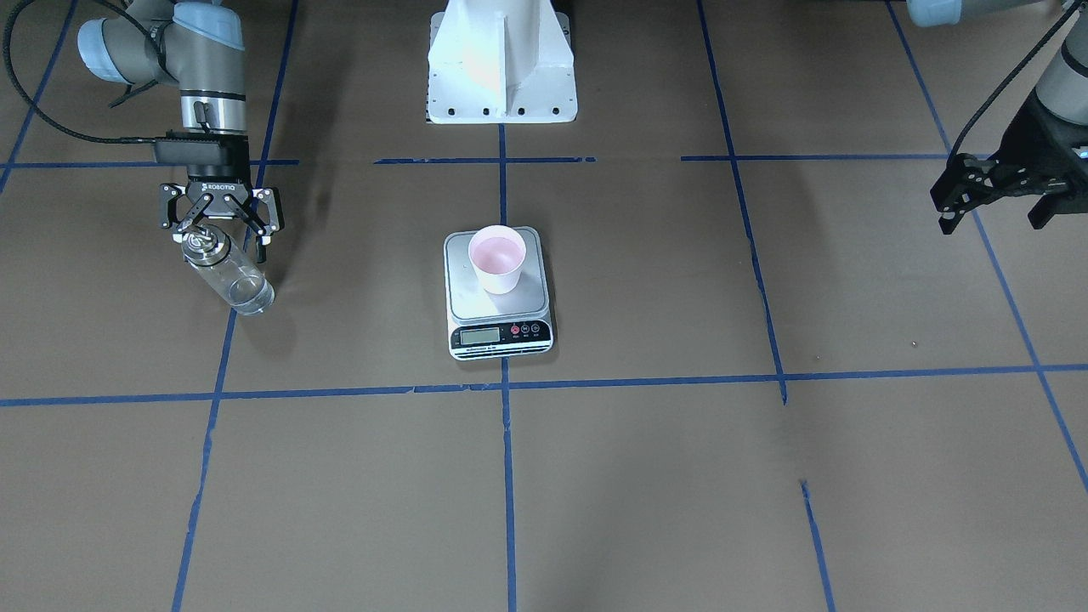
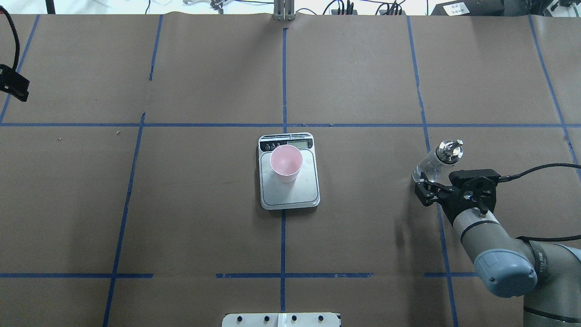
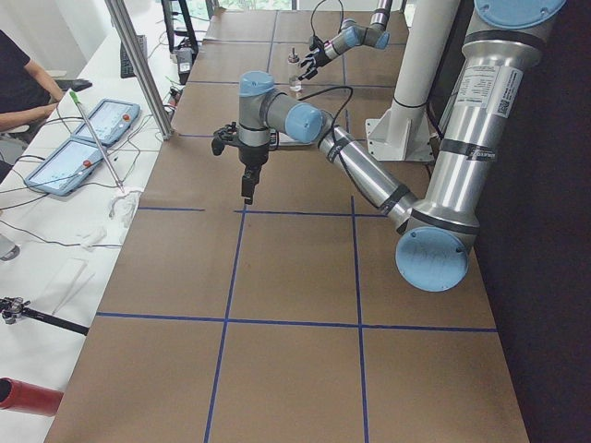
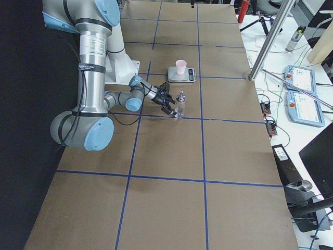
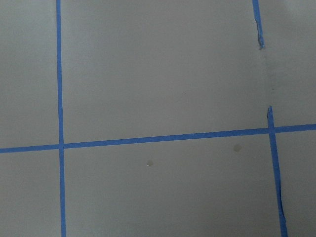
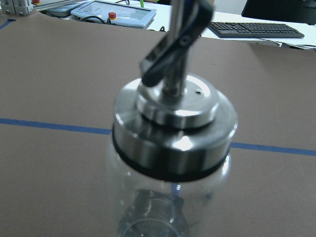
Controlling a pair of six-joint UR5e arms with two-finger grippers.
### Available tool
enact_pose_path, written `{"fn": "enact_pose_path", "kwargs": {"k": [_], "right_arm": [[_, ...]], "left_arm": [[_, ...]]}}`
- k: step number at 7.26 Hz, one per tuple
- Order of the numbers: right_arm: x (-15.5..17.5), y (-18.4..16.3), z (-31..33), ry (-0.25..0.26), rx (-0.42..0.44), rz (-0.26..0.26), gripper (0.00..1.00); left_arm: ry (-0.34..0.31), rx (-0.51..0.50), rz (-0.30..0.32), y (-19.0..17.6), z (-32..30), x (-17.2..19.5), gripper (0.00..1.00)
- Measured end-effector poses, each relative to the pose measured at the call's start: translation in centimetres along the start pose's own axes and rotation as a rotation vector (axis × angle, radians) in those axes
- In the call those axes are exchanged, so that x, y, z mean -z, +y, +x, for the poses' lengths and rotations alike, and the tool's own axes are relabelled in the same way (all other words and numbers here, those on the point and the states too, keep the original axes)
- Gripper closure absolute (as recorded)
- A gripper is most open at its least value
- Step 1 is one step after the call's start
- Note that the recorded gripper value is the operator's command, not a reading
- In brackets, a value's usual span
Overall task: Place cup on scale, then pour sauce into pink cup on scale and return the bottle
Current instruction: 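Close the right gripper around the glass sauce bottle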
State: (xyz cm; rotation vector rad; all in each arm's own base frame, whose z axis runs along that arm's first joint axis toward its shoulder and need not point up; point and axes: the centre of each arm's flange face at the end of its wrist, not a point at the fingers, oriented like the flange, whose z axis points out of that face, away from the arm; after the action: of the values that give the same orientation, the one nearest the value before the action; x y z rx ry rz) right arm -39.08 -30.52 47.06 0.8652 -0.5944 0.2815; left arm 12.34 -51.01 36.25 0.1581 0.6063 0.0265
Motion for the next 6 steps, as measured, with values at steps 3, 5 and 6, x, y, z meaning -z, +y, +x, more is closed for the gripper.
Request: {"fn": "enact_pose_path", "kwargs": {"k": [3, 5, 6], "right_arm": [[-0.7, -0.4, -0.2, 0.008, 0.003, 0.009, 0.00], [-1.0, -0.7, -1.1, 0.001, 0.002, 0.014, 0.00], [-1.1, -0.8, -1.1, 0.002, 0.001, 0.015, 0.00]], "left_arm": [[0.002, 0.001, 0.002, 0.0, 0.1, 0.1, 0.00], [0.002, 0.003, 0.006, -0.1, 0.0, 0.3, 0.00], [0.003, 0.003, 0.008, -0.1, 0.0, 0.4, 0.00]]}}
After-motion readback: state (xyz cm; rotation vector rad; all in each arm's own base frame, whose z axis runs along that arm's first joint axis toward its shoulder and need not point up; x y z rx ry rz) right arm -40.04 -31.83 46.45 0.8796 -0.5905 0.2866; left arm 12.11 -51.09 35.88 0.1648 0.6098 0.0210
